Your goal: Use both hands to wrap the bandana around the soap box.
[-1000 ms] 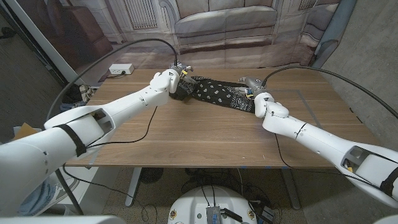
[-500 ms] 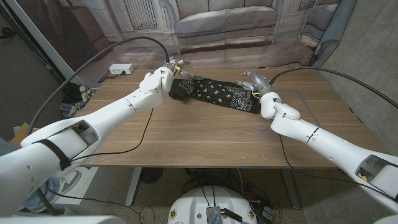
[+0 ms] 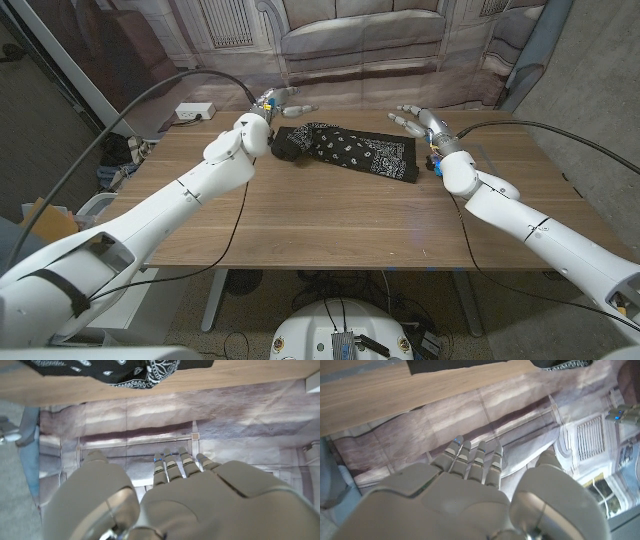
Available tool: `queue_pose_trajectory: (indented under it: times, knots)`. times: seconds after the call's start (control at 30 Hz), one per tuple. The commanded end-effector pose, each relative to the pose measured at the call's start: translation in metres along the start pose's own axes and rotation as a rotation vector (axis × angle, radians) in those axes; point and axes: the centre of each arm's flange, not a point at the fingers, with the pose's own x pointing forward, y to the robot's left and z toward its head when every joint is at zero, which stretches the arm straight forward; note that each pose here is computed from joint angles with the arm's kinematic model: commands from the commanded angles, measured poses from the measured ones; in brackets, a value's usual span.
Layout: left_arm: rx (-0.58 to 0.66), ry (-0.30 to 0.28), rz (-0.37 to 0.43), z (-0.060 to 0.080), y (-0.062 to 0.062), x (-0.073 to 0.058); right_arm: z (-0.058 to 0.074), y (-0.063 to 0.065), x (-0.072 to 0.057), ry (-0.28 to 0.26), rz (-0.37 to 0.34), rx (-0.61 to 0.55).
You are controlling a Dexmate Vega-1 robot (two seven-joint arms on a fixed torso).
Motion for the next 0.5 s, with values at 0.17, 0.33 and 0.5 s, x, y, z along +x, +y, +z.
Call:
queue_pose_trajectory:
  times: [0.17,0.33,0.5]
  knots:
    - [-0.506,-0.067,0.035,-0.046,0.008,-0.047,-0.017,-0.018,-0.013,-0.131,0.063,0.458]
    - [-0.605,-0.093,0.002,-0.06,0.003,-0.057,-0.027,-0.014,-0.013,-0.125,0.138,0.653]
    - [-0.676,-0.102,-0.004,-0.075,-0.001,-0.065,-0.034,-0.013,-0.014,-0.121,0.171,0.732]
